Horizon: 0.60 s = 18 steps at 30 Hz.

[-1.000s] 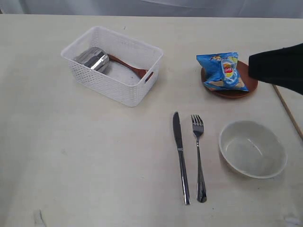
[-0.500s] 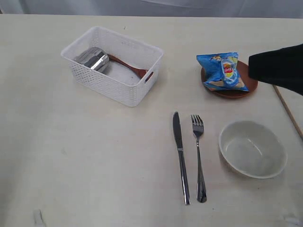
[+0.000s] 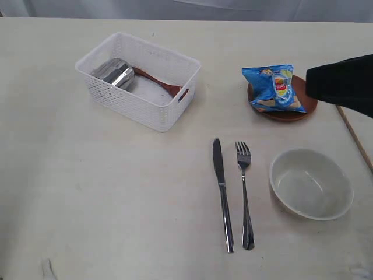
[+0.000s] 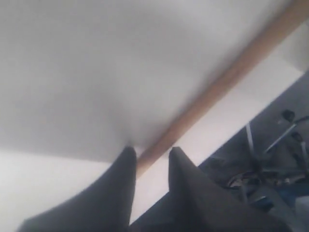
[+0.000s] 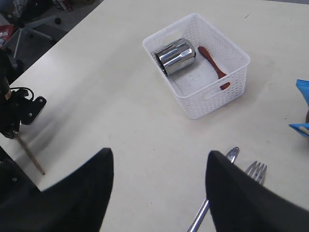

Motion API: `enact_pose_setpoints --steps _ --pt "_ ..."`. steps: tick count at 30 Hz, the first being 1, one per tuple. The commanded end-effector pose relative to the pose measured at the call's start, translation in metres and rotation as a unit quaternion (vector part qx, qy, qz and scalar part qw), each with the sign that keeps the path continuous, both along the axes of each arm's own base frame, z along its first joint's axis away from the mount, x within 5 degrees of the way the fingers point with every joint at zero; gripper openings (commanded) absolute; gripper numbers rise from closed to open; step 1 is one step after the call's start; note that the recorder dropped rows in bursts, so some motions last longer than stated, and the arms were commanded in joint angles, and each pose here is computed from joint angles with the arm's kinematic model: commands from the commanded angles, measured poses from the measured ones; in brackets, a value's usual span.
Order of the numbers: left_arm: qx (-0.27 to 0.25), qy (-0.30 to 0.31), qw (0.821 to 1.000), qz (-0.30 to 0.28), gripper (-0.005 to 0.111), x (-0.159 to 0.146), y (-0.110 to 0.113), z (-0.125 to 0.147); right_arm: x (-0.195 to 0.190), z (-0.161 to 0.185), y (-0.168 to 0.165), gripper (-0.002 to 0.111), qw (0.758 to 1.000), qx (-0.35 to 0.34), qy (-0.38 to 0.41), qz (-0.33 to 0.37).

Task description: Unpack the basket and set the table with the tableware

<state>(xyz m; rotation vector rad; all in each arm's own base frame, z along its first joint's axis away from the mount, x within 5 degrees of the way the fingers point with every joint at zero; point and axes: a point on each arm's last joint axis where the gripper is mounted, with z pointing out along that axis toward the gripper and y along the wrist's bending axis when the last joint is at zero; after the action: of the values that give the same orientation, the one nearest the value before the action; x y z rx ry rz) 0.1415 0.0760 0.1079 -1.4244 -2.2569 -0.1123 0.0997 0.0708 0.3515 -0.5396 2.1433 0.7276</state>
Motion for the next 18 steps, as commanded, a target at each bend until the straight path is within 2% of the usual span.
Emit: enact_pose_setpoints --steps 1,4,6,8,11,13,16,18 --pt "-0.028 -0.069 0.997 -0.012 0.029 0.008 -0.004 -0.012 -0.001 0.003 0.000 0.054 1.000 0.002 -0.010 0.003" --pt "-0.041 -0.076 0.996 -0.030 0.030 0.011 -0.007 -0.020 -0.002 0.003 0.000 0.054 1.000 0.000 -0.010 0.006" --pt "-0.050 -0.078 0.993 -0.077 0.030 0.016 -0.010 -0.025 -0.002 0.003 0.000 0.054 1.000 0.000 -0.010 0.006" --pt "-0.063 -0.114 0.986 -0.101 0.030 0.025 -0.015 -0.028 -0.002 0.003 0.000 0.054 1.000 0.000 -0.010 0.006" --pt "-0.089 -0.214 0.971 -0.065 0.029 0.041 -0.023 -0.029 -0.002 0.003 0.000 0.054 1.000 0.000 -0.010 0.006" --pt "-0.102 -0.266 0.957 -0.051 0.022 0.050 -0.026 -0.029 -0.002 0.003 0.000 0.054 1.000 0.000 -0.010 0.006" --pt "-0.117 -0.308 0.942 -0.059 0.009 0.058 -0.029 -0.027 -0.002 0.003 0.000 0.054 1.000 0.000 -0.010 0.006" --pt "-0.124 -0.331 0.933 -0.065 0.006 0.063 -0.031 -0.025 -0.002 0.003 0.000 0.054 1.000 0.000 -0.010 0.006"
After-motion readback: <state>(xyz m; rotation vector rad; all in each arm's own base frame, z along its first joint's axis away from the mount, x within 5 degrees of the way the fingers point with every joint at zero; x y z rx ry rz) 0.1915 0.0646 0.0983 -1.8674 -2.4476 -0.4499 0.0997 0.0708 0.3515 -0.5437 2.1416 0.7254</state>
